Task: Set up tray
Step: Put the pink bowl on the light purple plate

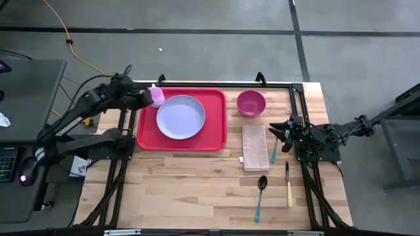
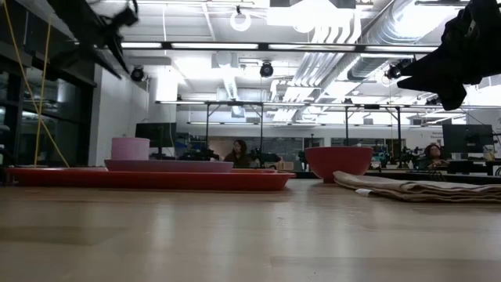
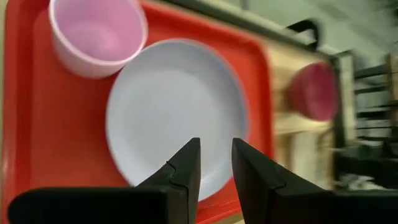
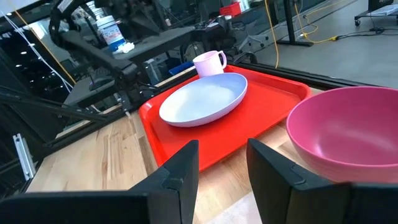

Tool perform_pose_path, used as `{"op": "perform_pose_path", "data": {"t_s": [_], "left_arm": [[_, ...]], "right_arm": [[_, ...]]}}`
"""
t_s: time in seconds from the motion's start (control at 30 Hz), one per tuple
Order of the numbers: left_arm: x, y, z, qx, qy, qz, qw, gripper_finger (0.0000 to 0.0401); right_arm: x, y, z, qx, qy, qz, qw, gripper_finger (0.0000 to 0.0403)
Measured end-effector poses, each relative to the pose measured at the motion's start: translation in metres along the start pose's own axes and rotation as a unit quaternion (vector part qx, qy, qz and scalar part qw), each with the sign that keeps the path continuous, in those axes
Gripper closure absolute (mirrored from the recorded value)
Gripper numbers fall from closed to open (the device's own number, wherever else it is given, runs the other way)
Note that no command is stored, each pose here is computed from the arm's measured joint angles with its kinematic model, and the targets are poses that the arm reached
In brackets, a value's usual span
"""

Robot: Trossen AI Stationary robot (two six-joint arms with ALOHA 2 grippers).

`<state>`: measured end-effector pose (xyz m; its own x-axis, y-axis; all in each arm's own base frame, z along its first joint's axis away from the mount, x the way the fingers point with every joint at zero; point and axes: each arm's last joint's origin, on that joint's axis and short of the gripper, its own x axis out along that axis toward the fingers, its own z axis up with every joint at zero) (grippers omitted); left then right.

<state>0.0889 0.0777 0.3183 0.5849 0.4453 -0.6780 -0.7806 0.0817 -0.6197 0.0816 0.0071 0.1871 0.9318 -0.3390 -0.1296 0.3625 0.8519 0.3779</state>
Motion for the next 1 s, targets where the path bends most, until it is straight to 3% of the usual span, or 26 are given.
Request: {"op": "perform_pose_path", "data": {"t_s": [0.3, 0.73, 1.0], "left_arm": [[-0.045, 0.008, -0.009, 0.016, -0.080, -0.111, 0.990, 0.0285], [-0.063, 0.016, -0.018, 0.069, -0.097, -0.151, 0.981, 0.0284], [-0.073, -0.003, -0.009, 0.147, -0.139, -0.265, 0.943, 0.0284]], "right_arm": [[0.000, 0.000, 0.000, 0.000, 0.000, -0.001, 1.000, 0.0290], [0.000, 0.000, 0.000, 0.000, 0.000, 0.000, 1.000, 0.0290], [0.000, -0.001, 0.000, 0.000, -0.005, -0.010, 1.000, 0.0290]]}}
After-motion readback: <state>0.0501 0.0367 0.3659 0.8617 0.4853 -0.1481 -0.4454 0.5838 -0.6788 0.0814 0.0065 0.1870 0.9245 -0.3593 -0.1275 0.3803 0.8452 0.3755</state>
